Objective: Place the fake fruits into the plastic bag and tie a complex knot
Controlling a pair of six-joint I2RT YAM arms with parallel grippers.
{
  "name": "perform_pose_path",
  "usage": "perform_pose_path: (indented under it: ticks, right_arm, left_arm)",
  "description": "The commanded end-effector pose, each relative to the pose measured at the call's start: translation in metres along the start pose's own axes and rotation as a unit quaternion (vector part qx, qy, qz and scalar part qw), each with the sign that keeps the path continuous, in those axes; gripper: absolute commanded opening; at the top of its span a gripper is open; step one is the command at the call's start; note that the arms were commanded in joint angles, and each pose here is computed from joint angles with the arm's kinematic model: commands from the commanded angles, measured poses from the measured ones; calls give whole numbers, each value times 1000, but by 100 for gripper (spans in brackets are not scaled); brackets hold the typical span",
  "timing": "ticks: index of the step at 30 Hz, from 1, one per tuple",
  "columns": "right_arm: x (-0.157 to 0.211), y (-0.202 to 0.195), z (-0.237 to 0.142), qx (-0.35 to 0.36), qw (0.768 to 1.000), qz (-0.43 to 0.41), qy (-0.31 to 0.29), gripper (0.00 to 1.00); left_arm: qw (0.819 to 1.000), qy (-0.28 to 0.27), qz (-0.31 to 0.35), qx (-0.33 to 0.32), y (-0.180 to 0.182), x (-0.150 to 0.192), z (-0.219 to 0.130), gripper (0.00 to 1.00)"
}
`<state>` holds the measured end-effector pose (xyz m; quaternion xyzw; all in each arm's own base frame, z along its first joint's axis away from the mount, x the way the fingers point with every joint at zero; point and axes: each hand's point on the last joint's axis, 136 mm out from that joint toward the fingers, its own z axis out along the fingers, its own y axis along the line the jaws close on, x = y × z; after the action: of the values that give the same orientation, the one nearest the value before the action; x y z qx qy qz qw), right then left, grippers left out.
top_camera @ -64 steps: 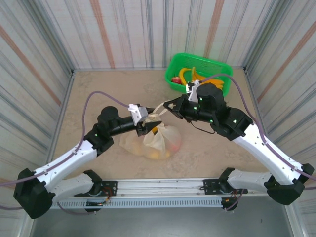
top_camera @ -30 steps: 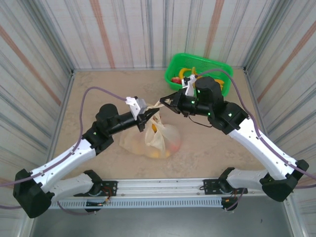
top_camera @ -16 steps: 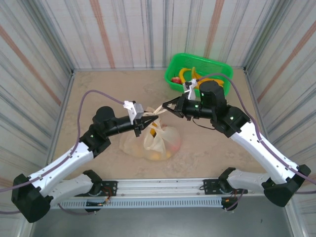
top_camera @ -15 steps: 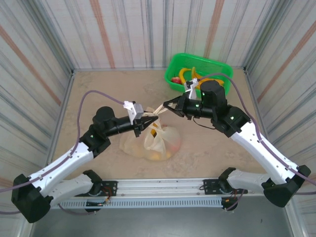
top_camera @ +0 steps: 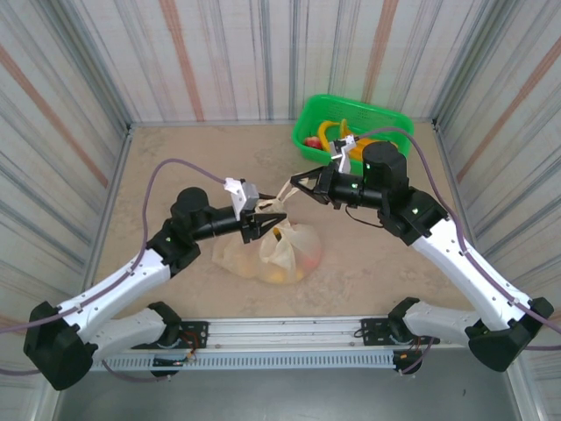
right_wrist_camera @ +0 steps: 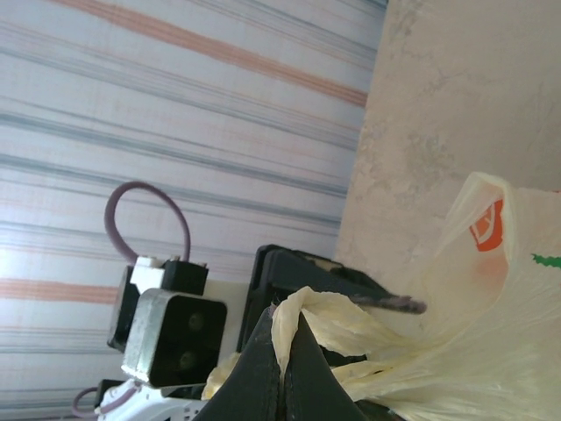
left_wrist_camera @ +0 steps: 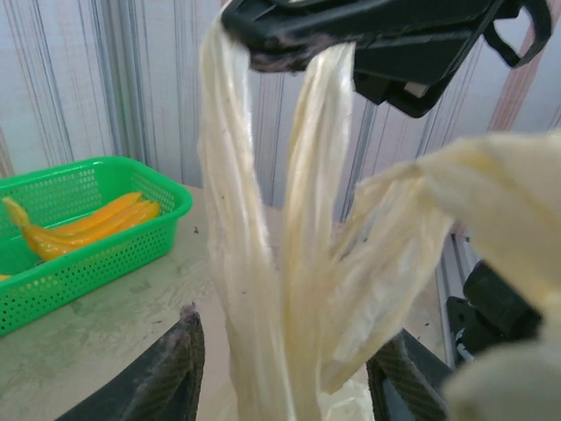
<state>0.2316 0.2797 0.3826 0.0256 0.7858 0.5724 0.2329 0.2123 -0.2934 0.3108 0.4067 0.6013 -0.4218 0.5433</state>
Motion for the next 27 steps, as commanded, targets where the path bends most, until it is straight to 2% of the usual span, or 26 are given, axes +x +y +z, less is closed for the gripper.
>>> perform_pose_path:
  ticks: [1, 5, 9, 10, 13, 14, 15, 16, 18, 20, 22, 24, 26, 27]
  right_arm:
    - [1, 11, -1, -25, 1000, -9, 11, 0]
    - [2, 9, 1, -22, 1000, -9, 13, 0]
    - [3, 3, 5, -18, 1000, -19, 18, 0]
    - [3, 0, 4, -10, 999, -29, 15, 9]
    - [-5, -8, -9, 23, 992, -125, -19, 61]
    - [-11, -14, -22, 54, 981, -181, -47, 73]
    - [-17, -25, -33, 83, 968, -227, -75, 76]
    - [-17, -22, -47, 78, 953, -276, -102, 75]
    - [-12, -31, -60, 70, 920, -359, -143, 66]
    - [5, -46, -54, 58, 892, -432, -118, 58]
    - [31, -59, -39, 37, 872, -483, -70, 54]
    - [59, -66, -22, 16, 841, -539, -37, 54]
    - [78, -72, -6, 11, 805, -593, -18, 62]
    - [85, -74, 2, 8, 795, -607, -5, 66]
  left_arm:
    - [999, -20, 27, -32, 11, -21, -1, 49]
    - [998, -24, 47, -29, 10, -28, -1, 40]
    - [998, -23, 48, 13, -2, -29, 4, 3]
    - [999, -24, 43, 20, -4, -29, 5, 0]
    - [999, -29, 34, 22, -6, -28, 2, 0]
    - [999, -31, 30, 18, -5, -28, 0, 0]
    - [999, -31, 23, 15, -5, -27, -2, 0]
    - [999, -31, 17, 13, -4, -26, -3, 0]
    - [1000, -28, 2, 11, -3, -24, -6, 0]
    - [1000, -24, -14, 8, -2, -22, -9, 0]
    - [999, -26, -26, 3, 0, -20, -11, 0]
    - [999, -25, -35, 0, 1, -18, -14, 0]
    - [999, -20, -42, 0, 2, -16, -14, 0]
    - [999, -18, -44, 2, 1, -16, -14, 0]
